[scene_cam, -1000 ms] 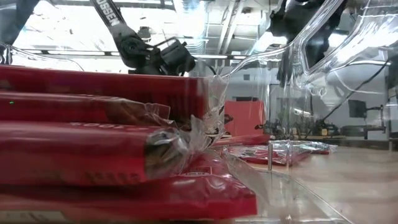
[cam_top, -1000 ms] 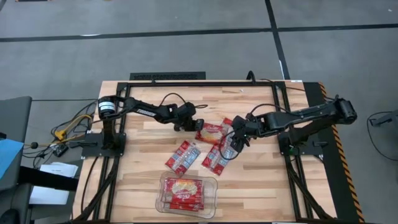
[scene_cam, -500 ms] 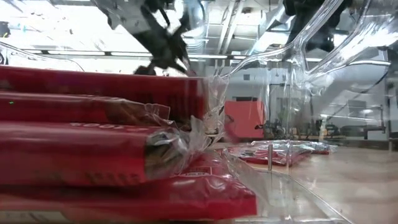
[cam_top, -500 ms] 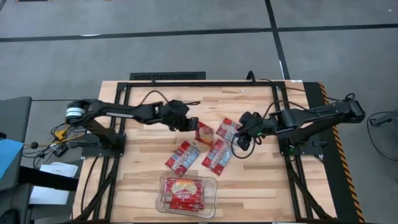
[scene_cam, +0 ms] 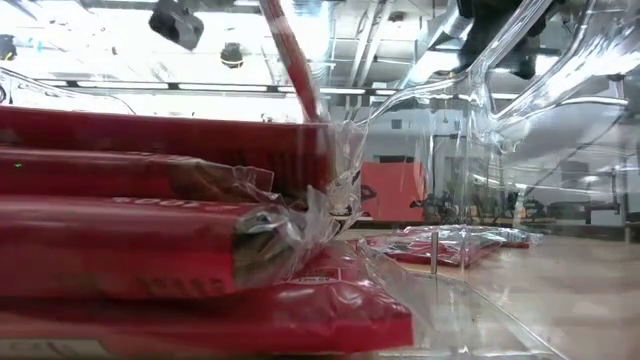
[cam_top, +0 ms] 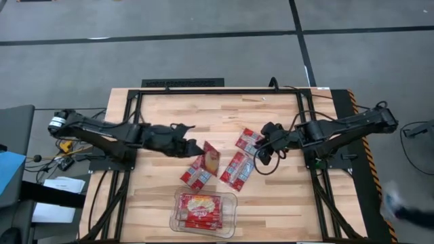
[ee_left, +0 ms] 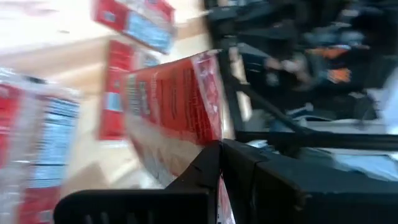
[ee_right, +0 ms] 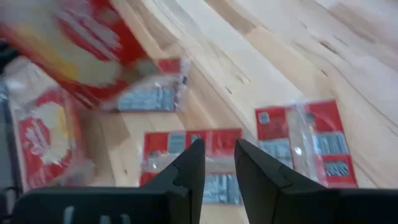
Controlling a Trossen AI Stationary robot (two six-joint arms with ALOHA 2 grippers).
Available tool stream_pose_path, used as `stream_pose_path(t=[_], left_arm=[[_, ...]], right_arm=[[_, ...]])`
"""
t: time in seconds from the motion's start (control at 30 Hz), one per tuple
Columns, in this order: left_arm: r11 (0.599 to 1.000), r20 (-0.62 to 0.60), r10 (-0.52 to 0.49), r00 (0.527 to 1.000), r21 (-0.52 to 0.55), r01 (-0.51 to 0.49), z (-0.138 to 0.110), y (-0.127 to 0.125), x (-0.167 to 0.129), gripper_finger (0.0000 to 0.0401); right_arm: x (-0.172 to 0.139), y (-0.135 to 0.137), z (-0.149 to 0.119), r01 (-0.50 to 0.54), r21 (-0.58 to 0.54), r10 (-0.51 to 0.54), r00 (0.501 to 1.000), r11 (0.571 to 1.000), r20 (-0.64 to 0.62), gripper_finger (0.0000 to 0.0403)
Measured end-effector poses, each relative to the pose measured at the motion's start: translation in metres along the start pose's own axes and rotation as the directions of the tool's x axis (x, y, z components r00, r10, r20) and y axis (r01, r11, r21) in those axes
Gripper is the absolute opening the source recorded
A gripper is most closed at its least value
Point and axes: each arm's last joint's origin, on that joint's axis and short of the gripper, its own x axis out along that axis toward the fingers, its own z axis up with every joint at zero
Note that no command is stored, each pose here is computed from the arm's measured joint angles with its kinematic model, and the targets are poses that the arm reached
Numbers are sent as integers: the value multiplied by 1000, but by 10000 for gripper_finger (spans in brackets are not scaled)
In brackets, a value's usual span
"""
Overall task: Sort popcorn bags into baskets
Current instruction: Put the red popcorn bag into the transparent bin
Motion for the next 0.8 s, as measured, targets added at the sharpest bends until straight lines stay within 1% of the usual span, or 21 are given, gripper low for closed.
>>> stream_pose_path(t=[0.07, 0.13, 0.2, 0.27, 0.53, 0.7, 0.8], left_arm=[[999, 1, -42, 999, -10, 42, -8, -6, -2, 0], [998, -18, -59, 998, -10, 59, -18, -8, -5, 0], [993, -22, -115, 993, -33, 114, -26, -14, -6, 0], [989, -31, -143, 989, -42, 142, -35, -18, -9, 0], [952, -17, -295, 955, -88, 293, -63, -35, -25, 0], [945, 27, -309, 951, -106, 310, -81, -38, -36, 0], [945, 42, -300, 953, -119, 303, -94, -36, -35, 0]], right_arm=[[0, 0, 0, -4, 8, 4, 1000, 1000, 4, 111], [2, 2, 1, -8, 20, 8, 1000, 1000, 9, 112], [3, 2, 0, -3, 20, 3, 1000, 1000, -1, 112], [3, 4, 1, -20, 25, 19, 1000, 999, 12, 112], [3, 7, -3, -21, 35, 21, 1000, 999, 3, 113], [2, 7, -3, -22, 43, 22, 1000, 999, 3, 113], [2, 7, -3, -22, 44, 22, 1000, 999, 2, 113]])
